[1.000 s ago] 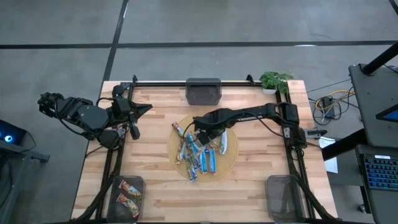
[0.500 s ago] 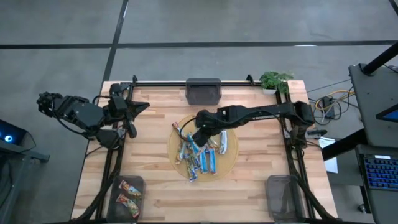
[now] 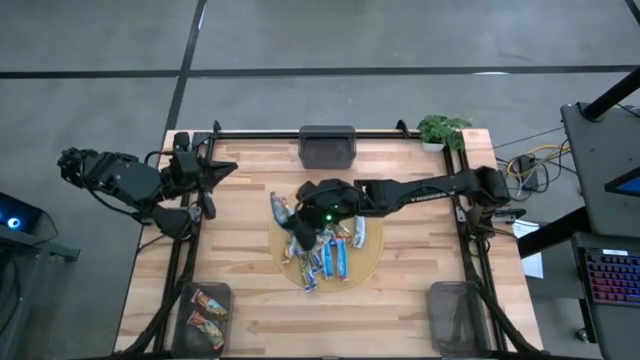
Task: Pick and place Granola Bars by type
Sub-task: Put the red granola bar into the left black bin
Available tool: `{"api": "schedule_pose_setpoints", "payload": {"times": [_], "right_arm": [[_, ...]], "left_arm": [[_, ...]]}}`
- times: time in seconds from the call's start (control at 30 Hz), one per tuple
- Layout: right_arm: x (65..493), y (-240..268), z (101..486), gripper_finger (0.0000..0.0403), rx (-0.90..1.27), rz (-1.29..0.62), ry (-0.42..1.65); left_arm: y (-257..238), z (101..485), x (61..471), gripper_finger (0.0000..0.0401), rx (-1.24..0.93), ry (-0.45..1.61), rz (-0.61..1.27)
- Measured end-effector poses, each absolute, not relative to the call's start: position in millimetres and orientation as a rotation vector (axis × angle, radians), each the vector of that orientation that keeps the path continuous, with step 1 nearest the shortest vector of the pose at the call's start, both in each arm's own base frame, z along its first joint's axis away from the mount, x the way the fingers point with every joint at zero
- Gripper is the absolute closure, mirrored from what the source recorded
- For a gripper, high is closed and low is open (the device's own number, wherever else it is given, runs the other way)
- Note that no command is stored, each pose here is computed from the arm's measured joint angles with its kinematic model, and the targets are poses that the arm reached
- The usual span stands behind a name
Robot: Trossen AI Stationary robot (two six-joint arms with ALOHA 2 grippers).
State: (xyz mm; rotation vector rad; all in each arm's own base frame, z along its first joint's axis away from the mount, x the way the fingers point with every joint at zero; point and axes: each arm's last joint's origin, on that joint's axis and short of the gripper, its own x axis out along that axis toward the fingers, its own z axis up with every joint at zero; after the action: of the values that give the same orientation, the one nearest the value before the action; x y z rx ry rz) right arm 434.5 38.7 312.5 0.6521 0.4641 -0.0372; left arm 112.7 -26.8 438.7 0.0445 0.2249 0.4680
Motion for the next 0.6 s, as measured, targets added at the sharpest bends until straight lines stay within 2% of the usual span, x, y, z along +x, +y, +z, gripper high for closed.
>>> {"api": "schedule_pose_setpoints", "payload": {"times": [0.1, 0.27, 0.4, 0.5, 0.6], "right_arm": [[435, 42, 314, 0.0347, 0.642, -0.02, 0.451], [435, 46, 314, 0.0347, 0.623, 0.016, 0.459], [435, 53, 322, 0.0347, 0.594, 0.051, 0.444], [435, 60, 335, 0.0347, 0.541, 0.089, 0.408], [435, 63, 349, 0.0347, 0.51, 0.117, 0.371]], "left_arm": [[-28, 438, 113, 0.0401, 0.043, 0.241, 0.412], [-35, 436, 113, 0.0401, -0.025, 0.281, 0.159], [-37, 436, 114, 0.0396, -0.139, 0.285, 0.127], [-37, 436, 114, 0.0373, -0.191, 0.284, 0.123], [-37, 436, 114, 0.0331, -0.228, 0.287, 0.116]]}}
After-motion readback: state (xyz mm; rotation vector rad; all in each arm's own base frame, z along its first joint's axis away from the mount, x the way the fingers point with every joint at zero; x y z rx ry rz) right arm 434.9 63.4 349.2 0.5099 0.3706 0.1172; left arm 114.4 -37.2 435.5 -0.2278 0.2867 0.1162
